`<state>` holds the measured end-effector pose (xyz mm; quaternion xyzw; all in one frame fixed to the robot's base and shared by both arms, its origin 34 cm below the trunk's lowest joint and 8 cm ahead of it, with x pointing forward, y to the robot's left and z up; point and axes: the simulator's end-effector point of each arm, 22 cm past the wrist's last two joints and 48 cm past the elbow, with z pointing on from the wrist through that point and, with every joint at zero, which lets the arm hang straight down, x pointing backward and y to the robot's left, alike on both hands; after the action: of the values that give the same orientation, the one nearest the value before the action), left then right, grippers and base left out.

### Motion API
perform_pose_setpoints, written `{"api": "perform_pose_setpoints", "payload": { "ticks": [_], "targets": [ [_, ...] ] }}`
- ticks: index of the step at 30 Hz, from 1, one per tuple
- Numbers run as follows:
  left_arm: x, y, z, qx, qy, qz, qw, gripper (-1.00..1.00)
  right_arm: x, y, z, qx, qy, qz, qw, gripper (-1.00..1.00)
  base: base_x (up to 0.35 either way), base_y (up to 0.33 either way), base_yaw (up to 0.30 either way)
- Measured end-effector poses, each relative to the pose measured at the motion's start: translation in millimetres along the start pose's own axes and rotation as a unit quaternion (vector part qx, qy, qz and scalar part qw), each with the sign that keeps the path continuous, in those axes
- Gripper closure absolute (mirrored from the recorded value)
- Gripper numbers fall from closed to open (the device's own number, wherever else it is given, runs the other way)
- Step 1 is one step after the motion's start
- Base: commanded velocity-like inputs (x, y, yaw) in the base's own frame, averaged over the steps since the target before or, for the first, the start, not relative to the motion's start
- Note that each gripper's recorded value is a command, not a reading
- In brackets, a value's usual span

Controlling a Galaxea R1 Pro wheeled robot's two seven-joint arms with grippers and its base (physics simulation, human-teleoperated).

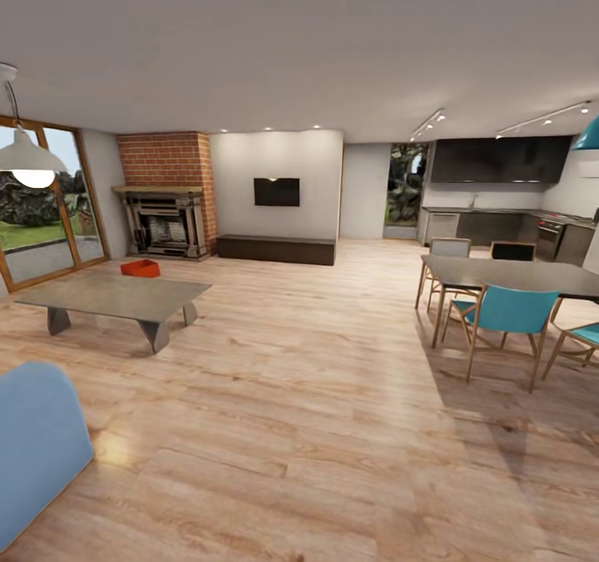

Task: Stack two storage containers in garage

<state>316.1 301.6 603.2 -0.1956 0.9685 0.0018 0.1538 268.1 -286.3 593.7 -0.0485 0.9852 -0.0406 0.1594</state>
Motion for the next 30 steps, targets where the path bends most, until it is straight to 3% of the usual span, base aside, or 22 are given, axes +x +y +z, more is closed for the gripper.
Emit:
{"api": "perform_pose_setpoints", "payload": {
  "ticks": [30],
  "targets": [
    [-0.7,1.2,0.0,-0.001,0.0,0.0,1.0,-1.0,0.1,0.0,0.0,0.0,0.0,-0.001,1.0,-1.0,0.324,0.0,0.0]
  ]
}}
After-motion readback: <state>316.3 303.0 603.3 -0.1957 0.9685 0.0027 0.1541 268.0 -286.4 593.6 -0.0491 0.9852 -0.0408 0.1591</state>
